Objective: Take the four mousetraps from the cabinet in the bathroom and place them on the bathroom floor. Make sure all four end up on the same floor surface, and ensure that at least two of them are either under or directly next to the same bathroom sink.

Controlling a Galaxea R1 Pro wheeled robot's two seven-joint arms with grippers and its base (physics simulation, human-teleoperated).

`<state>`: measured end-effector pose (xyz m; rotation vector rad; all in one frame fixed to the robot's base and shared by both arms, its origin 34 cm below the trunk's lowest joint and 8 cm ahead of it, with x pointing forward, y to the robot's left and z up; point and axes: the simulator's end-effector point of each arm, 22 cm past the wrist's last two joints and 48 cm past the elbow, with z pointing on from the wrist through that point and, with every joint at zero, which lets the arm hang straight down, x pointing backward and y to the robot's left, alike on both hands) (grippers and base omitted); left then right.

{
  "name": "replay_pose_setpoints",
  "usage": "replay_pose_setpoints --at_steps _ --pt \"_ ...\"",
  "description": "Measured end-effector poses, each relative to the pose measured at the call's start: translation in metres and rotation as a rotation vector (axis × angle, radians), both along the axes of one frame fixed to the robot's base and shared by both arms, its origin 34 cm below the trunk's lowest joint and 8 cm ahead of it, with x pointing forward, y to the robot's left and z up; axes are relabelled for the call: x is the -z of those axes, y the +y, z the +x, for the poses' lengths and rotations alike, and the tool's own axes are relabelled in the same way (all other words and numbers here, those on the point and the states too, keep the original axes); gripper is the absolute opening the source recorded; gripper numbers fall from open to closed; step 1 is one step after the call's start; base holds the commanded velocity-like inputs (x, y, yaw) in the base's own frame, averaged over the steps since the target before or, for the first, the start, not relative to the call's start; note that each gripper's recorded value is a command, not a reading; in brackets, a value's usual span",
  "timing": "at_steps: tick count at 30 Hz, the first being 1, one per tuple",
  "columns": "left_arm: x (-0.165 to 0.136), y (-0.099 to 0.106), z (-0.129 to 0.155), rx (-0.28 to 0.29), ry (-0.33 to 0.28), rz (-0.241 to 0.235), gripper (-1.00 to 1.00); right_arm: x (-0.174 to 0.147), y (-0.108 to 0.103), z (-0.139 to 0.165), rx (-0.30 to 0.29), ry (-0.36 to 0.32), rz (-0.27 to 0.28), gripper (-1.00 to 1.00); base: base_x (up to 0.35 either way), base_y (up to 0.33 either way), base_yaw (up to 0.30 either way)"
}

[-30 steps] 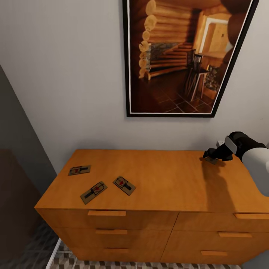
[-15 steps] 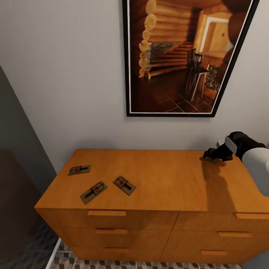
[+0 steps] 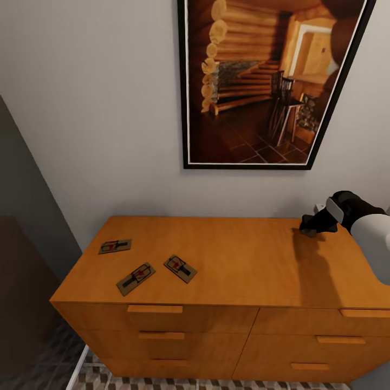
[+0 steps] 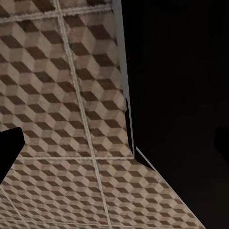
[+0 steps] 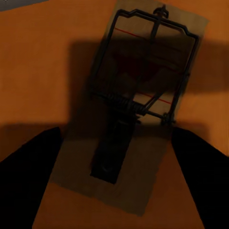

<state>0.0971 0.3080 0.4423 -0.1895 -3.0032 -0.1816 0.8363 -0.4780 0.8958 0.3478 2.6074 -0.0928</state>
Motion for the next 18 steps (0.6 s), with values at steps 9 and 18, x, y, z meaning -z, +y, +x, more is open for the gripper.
replay_pose_setpoints --at_steps 9,18 --pt "0.000 0.000 0.000 0.000 0.000 0.000 1.00 0.000 0.000 0.000 0.000 0.001 -0.003 -1.00 0.000 0.000 0.000" --pt "0.000 0.000 0.000 0.000 -0.001 0.001 1.00 -0.019 -0.006 0.010 0.001 -0.046 -0.024 -1.00 0.000 0.000 0.000"
